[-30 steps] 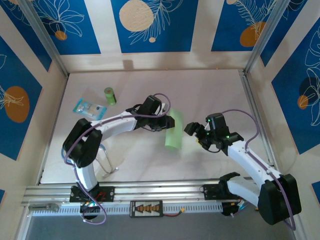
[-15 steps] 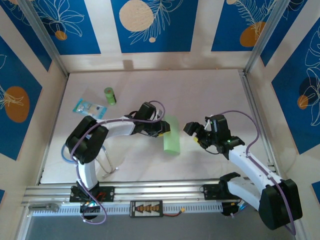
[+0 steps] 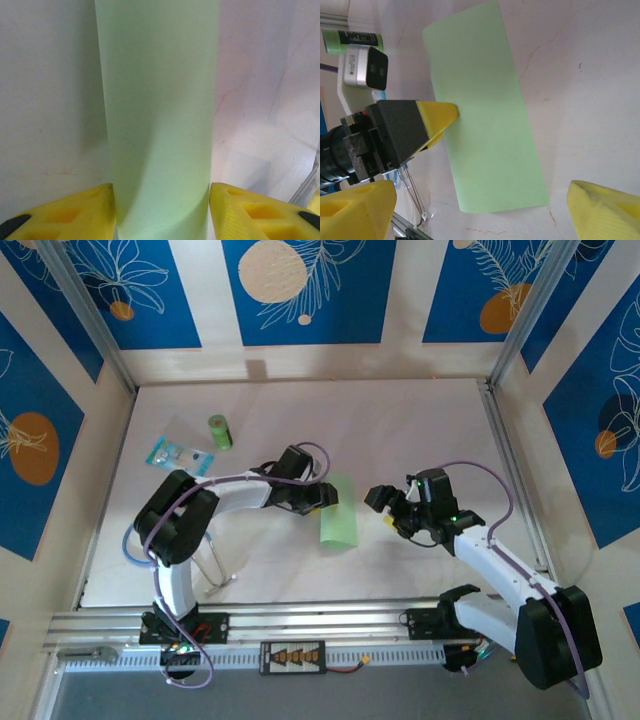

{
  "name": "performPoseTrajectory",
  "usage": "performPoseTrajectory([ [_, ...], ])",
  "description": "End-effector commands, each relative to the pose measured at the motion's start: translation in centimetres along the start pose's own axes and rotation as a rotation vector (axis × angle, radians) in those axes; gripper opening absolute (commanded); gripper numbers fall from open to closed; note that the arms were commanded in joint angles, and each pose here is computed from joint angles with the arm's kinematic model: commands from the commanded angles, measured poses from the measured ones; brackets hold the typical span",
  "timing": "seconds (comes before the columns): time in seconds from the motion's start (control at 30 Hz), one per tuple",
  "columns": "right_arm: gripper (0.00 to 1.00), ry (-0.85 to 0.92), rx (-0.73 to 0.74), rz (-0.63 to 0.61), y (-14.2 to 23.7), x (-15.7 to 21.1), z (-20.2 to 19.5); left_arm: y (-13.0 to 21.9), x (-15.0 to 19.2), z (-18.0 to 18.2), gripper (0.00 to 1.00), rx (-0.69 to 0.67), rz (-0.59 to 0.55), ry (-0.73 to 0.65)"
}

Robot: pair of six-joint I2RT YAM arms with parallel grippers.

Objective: Fold a paper plane with a square sheet of paper (pick it up from the middle)
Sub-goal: First fold the square sheet of paper in half at the center of the table.

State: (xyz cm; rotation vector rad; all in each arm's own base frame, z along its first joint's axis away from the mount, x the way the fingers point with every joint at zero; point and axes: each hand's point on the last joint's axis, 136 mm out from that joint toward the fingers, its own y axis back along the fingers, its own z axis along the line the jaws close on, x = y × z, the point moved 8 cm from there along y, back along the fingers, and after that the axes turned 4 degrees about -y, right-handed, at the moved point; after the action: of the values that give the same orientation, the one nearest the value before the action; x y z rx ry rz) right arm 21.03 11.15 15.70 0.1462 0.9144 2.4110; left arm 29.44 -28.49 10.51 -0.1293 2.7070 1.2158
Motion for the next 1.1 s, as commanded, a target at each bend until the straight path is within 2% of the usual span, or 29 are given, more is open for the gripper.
performPoseTrajectory([
  [0.0, 0.89, -0.002, -0.018, 0.024, -0.1, 0.2, 0.6, 0.9, -0.6, 0.2, 0.55, -0.068, -0.014, -0.039],
  [0.2, 0.89, -0.009, -0.009, 0.035, -0.6, 0.3, 0.5, 1.9, -0.4, 0.5, 0.59, -0.136, -0.037, -0.07],
  [0.67, 0.89, -0.002, 0.011, 0.065, -1.5, 0.5, 0.6, 1.4, -0.3, 1.2, 0.54, -0.182, -0.004, -0.081],
  [1.07, 0.89, -0.013, 0.048, 0.06, -1.5, 0.5, 0.0, 0.0, -0.2, 2.0, 0.54, -0.232, 0.103, -0.15],
])
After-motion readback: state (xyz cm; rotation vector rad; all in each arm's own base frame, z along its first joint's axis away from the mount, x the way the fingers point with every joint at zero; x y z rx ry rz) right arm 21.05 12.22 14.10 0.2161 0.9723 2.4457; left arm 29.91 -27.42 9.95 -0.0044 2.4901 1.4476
